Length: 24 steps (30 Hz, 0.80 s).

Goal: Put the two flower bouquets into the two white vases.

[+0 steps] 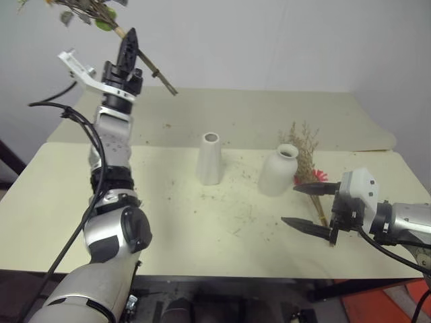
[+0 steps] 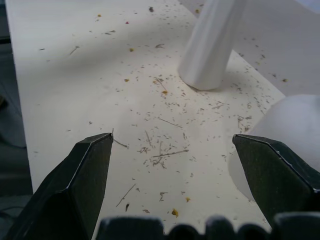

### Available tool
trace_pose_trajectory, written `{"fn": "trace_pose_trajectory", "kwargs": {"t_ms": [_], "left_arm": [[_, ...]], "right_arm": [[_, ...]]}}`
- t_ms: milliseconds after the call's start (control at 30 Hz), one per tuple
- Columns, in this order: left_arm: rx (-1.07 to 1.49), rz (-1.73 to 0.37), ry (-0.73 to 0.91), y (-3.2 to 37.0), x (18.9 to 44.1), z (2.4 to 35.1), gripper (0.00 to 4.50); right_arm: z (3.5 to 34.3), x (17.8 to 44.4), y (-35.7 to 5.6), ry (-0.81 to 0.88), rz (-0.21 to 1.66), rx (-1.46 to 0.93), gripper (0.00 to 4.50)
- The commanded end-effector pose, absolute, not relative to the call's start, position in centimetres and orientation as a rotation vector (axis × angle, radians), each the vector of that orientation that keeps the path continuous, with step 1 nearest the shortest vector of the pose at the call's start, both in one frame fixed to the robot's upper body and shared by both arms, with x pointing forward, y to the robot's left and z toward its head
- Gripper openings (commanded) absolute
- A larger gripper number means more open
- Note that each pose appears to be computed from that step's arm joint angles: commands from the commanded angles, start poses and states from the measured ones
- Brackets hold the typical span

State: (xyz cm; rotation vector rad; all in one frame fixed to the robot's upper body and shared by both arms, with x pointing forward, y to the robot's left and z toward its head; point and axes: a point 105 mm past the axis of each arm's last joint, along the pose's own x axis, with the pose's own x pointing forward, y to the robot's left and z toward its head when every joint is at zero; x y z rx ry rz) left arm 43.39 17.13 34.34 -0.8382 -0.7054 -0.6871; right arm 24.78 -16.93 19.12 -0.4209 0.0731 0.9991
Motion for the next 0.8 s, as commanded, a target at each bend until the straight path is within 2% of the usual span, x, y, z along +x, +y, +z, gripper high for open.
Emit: {"fn": "trace_pose_trajectory", "kwargs": {"t_ms": [33, 133, 300, 567, 800], "left_arm": [[-0.836, -0.768, -0.747, 15.7, 43.2, 35.7, 0.09], [-0.774, -0.801, -0.685, 13.3, 43.8, 35.1, 0.09], [-0.697, -0.834, -0.632, 11.8, 44.1, 34.3, 0.09], [-0.622, -0.901, -0.619, 11.3, 43.7, 34.1, 0.09], [-0.546, -0.952, -0.575, 10.5, 43.4, 32.6, 0.09]], "right_arm": [[20.5, 24.2, -16.8, 0.014, 0.964, -0.444, 4.5], [20.4, 24.0, -16.8, 0.01, 0.941, -0.445, 4.5], [20.6, 24.0, -16.6, -0.006, 0.912, -0.444, 4.5], [20.6, 24.4, -16.7, -0.012, 0.872, -0.444, 4.5], [20.6, 24.6, -16.8, -0.006, 0.877, -0.447, 4.5]]}}
